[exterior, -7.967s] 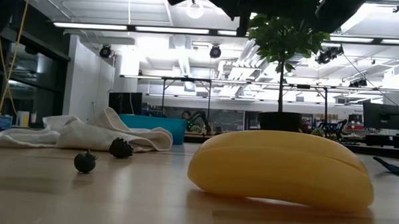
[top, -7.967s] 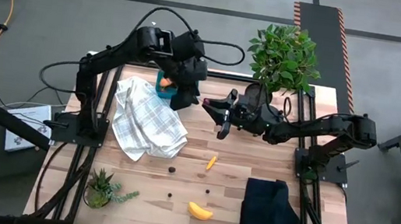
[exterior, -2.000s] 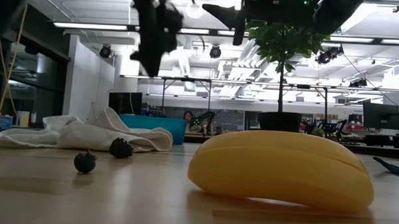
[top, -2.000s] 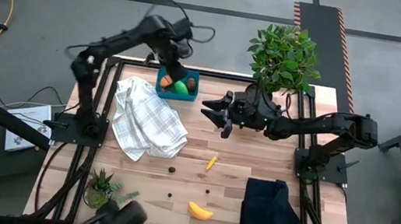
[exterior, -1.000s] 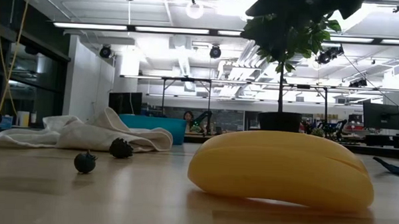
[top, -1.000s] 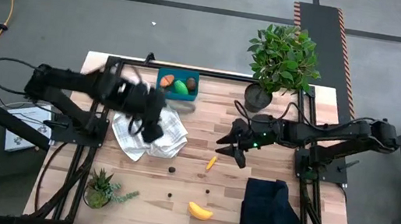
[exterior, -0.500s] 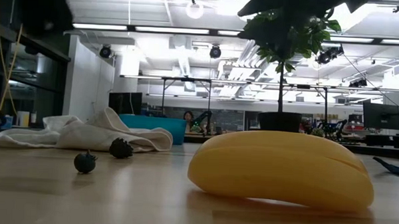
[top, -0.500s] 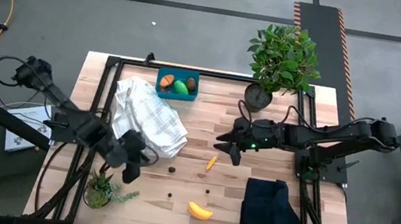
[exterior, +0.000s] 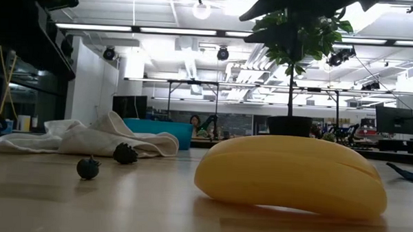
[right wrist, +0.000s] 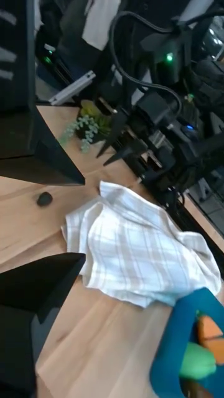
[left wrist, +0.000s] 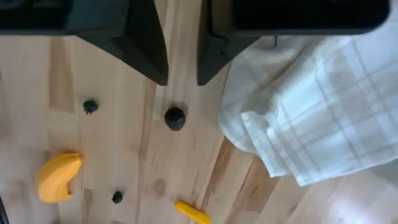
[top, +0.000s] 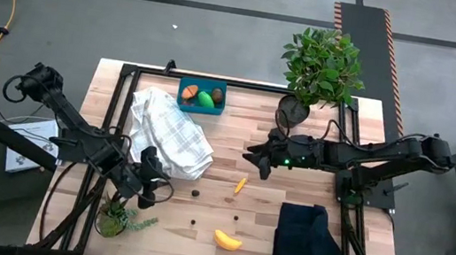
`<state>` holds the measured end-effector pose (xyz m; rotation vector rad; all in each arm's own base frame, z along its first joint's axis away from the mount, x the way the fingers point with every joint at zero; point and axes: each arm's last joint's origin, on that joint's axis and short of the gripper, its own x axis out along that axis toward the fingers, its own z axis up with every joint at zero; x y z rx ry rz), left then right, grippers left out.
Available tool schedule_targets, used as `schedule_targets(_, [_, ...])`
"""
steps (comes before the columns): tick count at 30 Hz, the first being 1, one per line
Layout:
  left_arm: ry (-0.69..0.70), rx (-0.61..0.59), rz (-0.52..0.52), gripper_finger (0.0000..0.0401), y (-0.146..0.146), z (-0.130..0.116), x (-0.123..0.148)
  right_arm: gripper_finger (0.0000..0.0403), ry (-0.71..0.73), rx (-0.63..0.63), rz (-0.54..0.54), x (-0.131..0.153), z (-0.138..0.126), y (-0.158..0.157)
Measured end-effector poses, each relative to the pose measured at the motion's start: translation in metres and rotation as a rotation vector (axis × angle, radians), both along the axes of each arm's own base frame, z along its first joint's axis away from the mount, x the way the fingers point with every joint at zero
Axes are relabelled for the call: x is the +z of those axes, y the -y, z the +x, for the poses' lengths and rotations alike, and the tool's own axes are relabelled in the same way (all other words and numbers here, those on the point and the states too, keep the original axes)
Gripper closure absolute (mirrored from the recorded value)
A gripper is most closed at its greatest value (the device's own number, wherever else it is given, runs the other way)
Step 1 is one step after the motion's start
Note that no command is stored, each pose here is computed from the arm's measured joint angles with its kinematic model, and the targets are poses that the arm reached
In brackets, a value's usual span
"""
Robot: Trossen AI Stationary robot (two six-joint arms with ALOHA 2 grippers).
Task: Pick and placing Produce into tupperware
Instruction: Put the blackberry into the blue bin
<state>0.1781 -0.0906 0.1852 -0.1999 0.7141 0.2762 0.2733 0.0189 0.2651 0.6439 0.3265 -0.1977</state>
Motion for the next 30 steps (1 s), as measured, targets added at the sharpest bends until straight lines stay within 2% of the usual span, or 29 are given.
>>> schedule_targets(6, [0.014, 0.015, -0.027, 0.0256, -0.006, 0.004, -0.002, 0.0224, 0.000, -0.049, -0.018, 0.000, 0.000, 0.001])
schedule_targets(9, [0.013, 0.026, -0.033, 0.0237, -0.012, 0.011, -0.004, 0.0224, -0.001, -0.071, -0.035, 0.000, 0.000, 0.002])
schedule_targets(19, [-0.034, -0.072, -0.080, 0.0232, -0.029, 0.039, -0.019, 0.0224, -0.001, -0.090, -0.033, -0.001, 0.000, 0.003])
schedule_targets(24, [-0.061, -0.136, -0.114, 0.0232, -0.029, 0.050, -0.032, 0.0224, -0.009, -0.090, -0.036, -0.001, 0.000, 0.003])
schedule_targets(30, [-0.085, -0.158, -0.133, 0.0232, -0.026, 0.059, -0.045, 0.0224, -0.018, -0.087, -0.043, -0.002, 0.000, 0.003])
